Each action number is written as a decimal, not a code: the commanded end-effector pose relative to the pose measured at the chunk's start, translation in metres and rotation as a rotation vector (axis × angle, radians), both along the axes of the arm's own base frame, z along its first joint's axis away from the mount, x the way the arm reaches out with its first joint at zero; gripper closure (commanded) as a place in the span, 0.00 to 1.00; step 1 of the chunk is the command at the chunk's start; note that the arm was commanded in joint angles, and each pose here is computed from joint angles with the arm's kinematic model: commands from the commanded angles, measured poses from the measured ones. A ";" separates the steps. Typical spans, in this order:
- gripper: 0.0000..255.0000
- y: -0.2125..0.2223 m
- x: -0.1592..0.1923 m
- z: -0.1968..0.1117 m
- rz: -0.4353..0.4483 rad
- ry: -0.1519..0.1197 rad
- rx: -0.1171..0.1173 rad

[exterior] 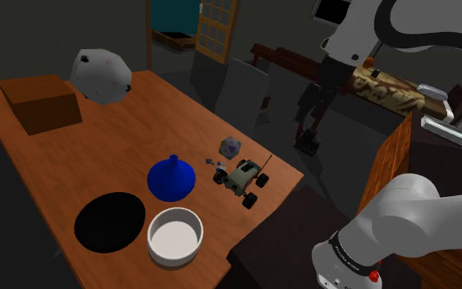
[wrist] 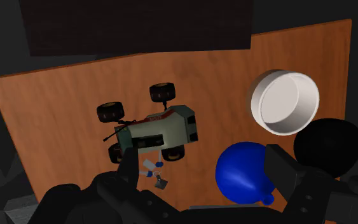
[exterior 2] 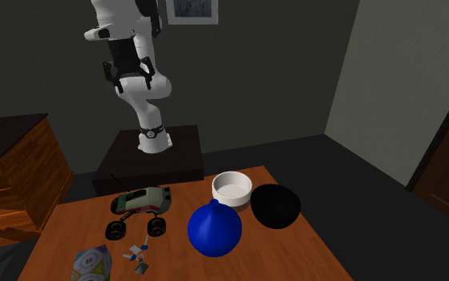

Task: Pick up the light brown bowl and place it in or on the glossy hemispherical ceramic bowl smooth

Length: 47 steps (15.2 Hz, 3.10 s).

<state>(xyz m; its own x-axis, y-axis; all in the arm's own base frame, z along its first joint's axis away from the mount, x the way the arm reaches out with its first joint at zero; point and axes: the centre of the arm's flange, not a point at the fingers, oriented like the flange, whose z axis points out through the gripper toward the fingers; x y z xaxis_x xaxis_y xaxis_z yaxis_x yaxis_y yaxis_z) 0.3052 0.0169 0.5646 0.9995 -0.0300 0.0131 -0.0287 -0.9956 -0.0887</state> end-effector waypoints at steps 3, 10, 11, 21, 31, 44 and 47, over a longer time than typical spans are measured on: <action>0.00 0.016 0.006 -0.021 0.002 0.005 -0.004; 0.00 0.071 0.027 -0.094 0.011 0.021 -0.019; 0.00 0.079 0.030 -0.105 0.012 0.023 -0.022; 0.00 0.155 0.057 -0.212 0.024 0.046 -0.043; 0.00 0.230 0.080 -0.321 0.036 0.069 -0.065; 0.00 0.262 0.087 -0.410 0.042 0.079 -0.074; 0.00 0.262 0.087 -0.410 0.042 0.079 -0.074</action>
<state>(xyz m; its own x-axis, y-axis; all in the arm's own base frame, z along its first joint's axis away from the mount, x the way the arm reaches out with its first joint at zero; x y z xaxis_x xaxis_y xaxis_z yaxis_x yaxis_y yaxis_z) 0.3922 0.2793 0.1555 0.9978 0.0098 -0.0655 0.0089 -0.9999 -0.0137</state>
